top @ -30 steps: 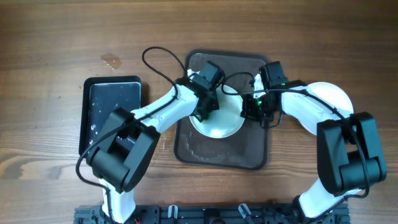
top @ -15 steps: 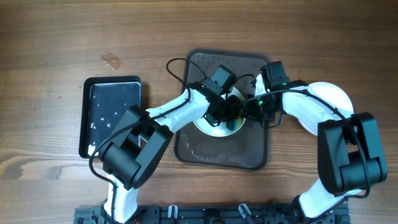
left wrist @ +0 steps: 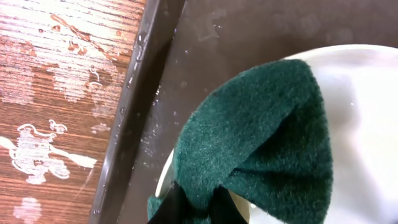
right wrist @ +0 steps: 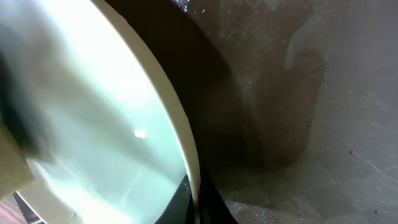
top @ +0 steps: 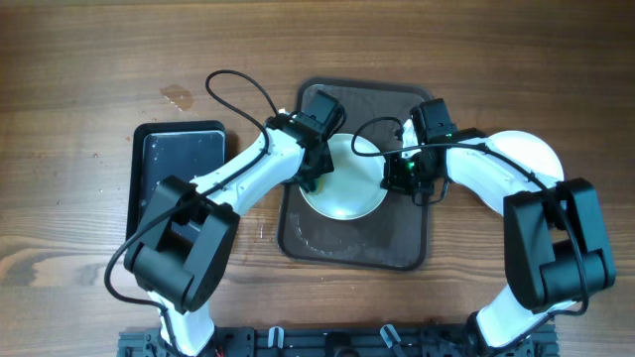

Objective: Clean dirty plates on tray and stack at the side
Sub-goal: 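Carry the sponge to the plate and scrub it, left gripper, then return the sponge to the black tray with the left gripper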

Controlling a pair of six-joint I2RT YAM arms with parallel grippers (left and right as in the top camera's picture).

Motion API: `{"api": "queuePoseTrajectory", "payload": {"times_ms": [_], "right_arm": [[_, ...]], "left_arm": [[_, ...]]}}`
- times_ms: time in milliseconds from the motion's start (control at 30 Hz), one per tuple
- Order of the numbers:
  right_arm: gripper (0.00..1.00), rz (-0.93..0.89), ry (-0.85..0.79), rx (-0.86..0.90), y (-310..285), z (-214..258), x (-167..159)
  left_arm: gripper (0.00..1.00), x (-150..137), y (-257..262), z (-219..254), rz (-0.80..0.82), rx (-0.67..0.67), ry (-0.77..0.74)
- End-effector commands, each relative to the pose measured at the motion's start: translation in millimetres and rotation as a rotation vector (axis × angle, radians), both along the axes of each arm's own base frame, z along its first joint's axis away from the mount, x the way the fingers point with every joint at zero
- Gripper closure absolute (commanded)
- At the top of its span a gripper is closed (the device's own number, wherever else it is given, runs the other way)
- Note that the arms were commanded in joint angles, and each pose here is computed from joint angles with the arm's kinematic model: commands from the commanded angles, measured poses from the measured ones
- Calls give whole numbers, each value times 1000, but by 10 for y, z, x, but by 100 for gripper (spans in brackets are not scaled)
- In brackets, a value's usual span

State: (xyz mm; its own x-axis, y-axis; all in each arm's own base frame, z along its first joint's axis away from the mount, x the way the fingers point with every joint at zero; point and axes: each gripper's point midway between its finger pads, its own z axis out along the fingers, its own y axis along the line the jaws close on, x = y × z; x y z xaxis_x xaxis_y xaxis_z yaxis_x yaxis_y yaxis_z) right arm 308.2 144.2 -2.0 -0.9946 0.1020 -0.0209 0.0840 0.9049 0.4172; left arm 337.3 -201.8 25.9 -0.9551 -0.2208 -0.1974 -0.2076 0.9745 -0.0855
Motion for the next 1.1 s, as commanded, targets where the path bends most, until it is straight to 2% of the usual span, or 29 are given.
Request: {"api": "queuePoseTrajectory", "payload": {"times_ms": [0,133,200,267,333,400,500,600,633,733,800,933,967,1033,1067], "right_arm": [[96,-1,61,-58,-102,-210,-148],[96,1,61,-58,-102,-211,-150],[96,2,58,-58,-101,-210,-143],[96,33,31,-51,-85,-204,-109],[96,102,-20,-48,-69,-196,-60],[96,114,-40,-49,-67,-193,-29],[96,114,-49,-46,-59,-189,-7],[96,114,-53,-46,-59,-188,3],[96,113,-59,-45,-55,-185,17],[89,112,-99,-38,-33,-167,107],[96,110,-105,-27,-13,-134,134],[96,62,-106,-52,-47,227,195],[96,66,-145,-46,-40,450,232],[96,63,-193,-36,-40,749,241],[96,66,-212,-33,-39,857,237]], "left_arm": [[96,132,-140,574,-33,-151,-90],[96,188,106,1183,-15,-210,-204],[96,169,550,1363,49,-151,-226],[96,86,1138,1364,174,-21,-193],[96,-33,1659,1283,288,94,-129],[96,-203,2225,987,402,139,-36],[96,-389,2434,594,456,65,36],[94,-502,2433,237,454,-43,54],[90,-521,2458,169,457,-42,49],[64,-455,2479,156,413,-30,13],[55,-395,2482,295,410,-35,-3],[46,-335,2420,728,400,-77,-37],[38,-322,2421,868,400,-79,-60],[32,-305,2426,1124,397,-79,-120],[23,-308,2433,1258,397,-79,-153]]}}
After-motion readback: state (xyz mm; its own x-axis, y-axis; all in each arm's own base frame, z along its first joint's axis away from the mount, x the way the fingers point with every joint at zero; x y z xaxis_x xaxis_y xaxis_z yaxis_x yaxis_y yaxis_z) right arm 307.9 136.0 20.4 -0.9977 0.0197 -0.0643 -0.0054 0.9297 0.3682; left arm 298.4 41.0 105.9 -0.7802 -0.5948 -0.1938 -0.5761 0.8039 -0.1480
